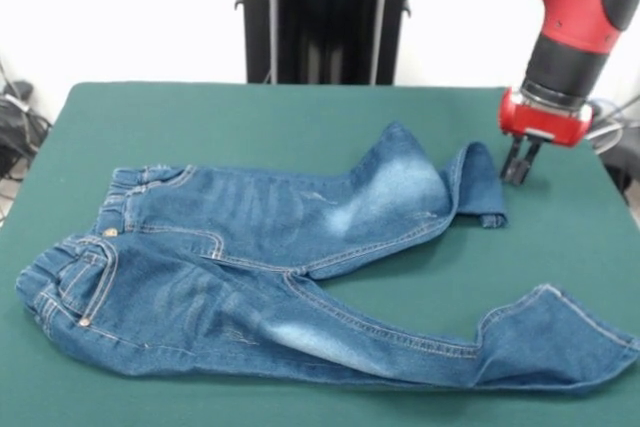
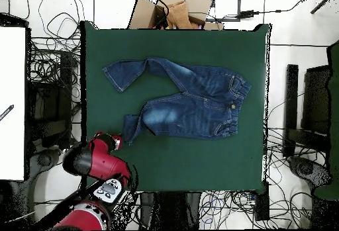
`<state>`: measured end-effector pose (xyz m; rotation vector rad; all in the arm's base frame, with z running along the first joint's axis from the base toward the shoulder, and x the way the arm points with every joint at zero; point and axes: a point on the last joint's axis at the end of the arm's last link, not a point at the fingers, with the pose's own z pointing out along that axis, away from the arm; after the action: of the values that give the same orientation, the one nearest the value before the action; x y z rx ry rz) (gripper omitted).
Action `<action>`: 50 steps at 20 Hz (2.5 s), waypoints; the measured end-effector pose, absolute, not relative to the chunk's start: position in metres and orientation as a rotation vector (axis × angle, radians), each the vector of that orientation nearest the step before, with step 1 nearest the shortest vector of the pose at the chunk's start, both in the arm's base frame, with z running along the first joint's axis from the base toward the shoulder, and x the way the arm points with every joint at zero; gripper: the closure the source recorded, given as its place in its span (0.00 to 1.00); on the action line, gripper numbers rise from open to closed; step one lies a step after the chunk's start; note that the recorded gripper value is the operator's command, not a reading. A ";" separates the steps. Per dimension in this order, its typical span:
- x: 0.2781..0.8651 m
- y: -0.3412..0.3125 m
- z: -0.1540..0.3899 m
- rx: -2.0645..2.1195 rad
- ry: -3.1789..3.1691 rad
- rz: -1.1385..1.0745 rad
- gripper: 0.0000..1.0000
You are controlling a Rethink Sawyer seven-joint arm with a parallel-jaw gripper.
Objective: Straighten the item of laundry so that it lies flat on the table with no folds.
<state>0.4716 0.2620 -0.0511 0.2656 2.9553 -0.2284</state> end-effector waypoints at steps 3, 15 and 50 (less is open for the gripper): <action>0.468 0.266 -0.051 0.262 2.975 -0.219 1.00; 0.489 0.253 -0.026 0.332 2.951 -0.179 1.00; 0.487 0.135 -0.040 0.382 3.041 -0.212 1.00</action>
<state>0.4874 0.1351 -0.0401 0.3819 3.0411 -0.2125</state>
